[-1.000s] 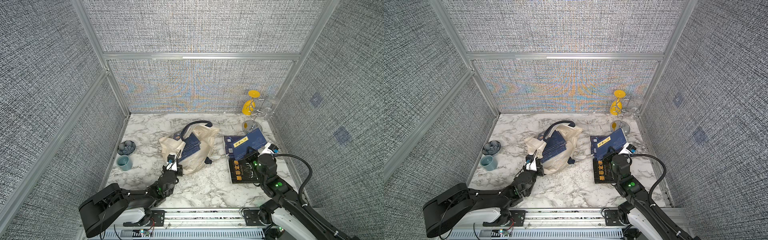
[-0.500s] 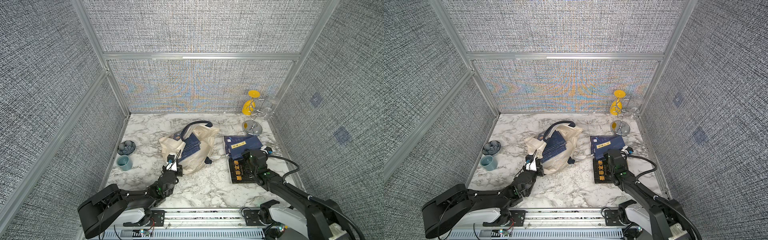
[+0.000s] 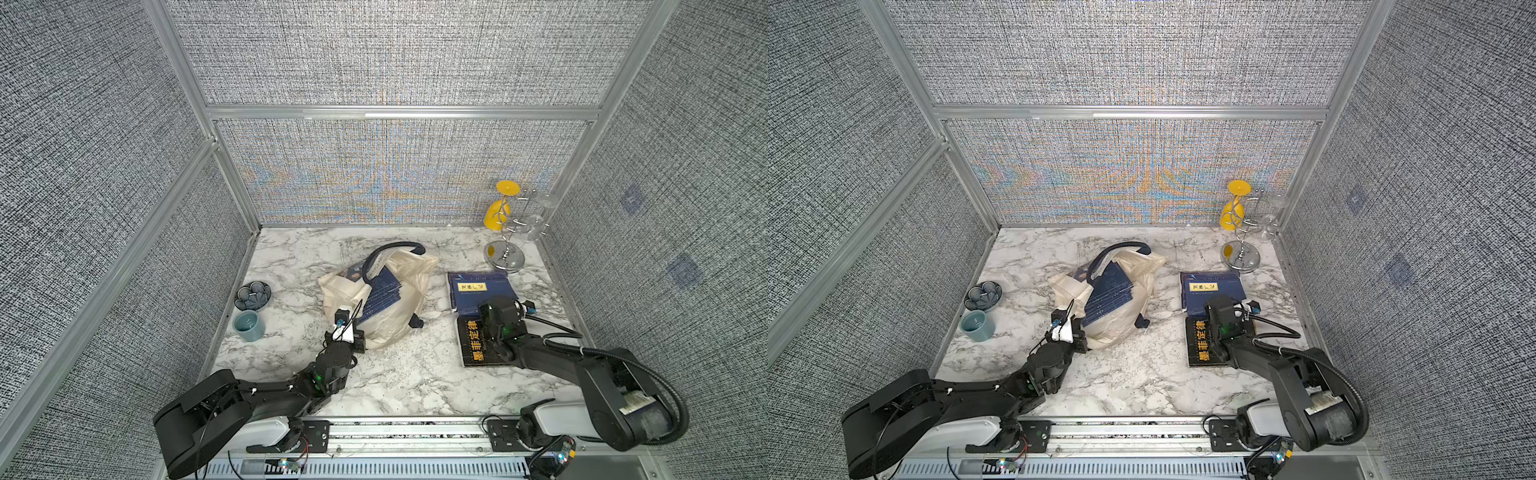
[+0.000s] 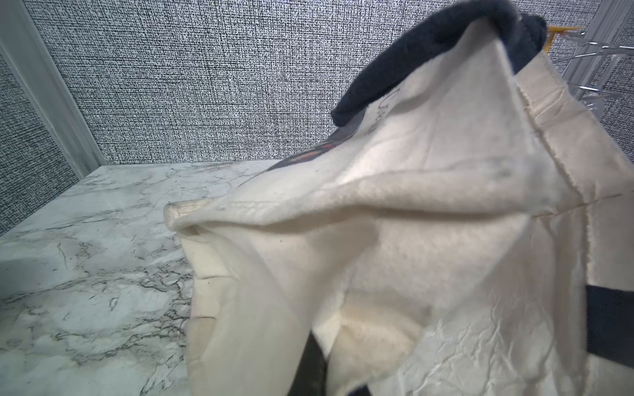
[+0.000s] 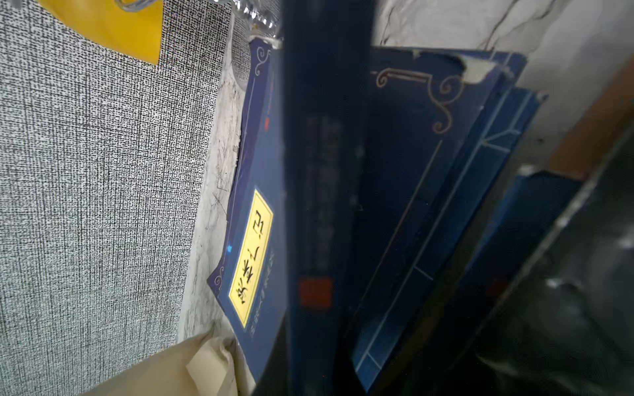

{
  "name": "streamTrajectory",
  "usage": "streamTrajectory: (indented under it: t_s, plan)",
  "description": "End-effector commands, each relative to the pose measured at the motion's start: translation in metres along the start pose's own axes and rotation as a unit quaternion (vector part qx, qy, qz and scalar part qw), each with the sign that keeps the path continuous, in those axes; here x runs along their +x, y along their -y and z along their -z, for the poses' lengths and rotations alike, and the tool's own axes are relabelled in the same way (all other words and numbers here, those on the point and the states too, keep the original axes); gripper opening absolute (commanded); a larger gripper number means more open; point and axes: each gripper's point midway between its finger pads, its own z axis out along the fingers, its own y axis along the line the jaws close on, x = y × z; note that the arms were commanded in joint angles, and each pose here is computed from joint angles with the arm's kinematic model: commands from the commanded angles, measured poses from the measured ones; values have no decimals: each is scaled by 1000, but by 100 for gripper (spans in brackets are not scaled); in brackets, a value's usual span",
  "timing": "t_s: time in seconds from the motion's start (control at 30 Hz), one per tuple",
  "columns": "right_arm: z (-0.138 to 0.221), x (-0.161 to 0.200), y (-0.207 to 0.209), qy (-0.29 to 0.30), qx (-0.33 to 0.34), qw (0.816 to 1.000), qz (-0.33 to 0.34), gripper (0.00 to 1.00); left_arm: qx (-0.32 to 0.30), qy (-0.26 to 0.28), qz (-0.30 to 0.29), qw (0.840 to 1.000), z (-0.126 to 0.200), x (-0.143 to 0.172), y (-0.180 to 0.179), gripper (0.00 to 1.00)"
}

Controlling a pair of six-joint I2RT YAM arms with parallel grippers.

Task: Take out the books from the canvas bag
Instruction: Place the book on the book.

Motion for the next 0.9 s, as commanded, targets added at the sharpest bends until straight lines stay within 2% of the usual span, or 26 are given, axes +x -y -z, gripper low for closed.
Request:
streamTrajectory:
  t_s: [0.0, 0.2, 0.4, 0.57, 0.73, 0.87]
  plan:
    - [-8, 2, -8, -14, -16, 1000, -10, 8, -3, 3, 5, 1000, -1, -3, -1, 0]
    - [-16, 5, -11, -49, -21, 999, 7, 22, -5, 1, 3, 1000, -1, -1, -1, 0]
    - [-8, 7, 3, -77, 3, 997, 7, 28, -3, -2, 0, 1000, -2, 2, 0, 0]
    - [3, 3, 2, -83, 6, 996, 26, 45, -3, -3, 1, 1000, -2, 2, 0, 0]
    - [13, 0, -10, -88, -5, 994, 60, 52, -1, -3, 1, 1000, -2, 2, 1, 0]
    - [13, -1, -20, -89, -9, 993, 77, 53, 0, -4, 2, 1000, -2, 3, 1, 0]
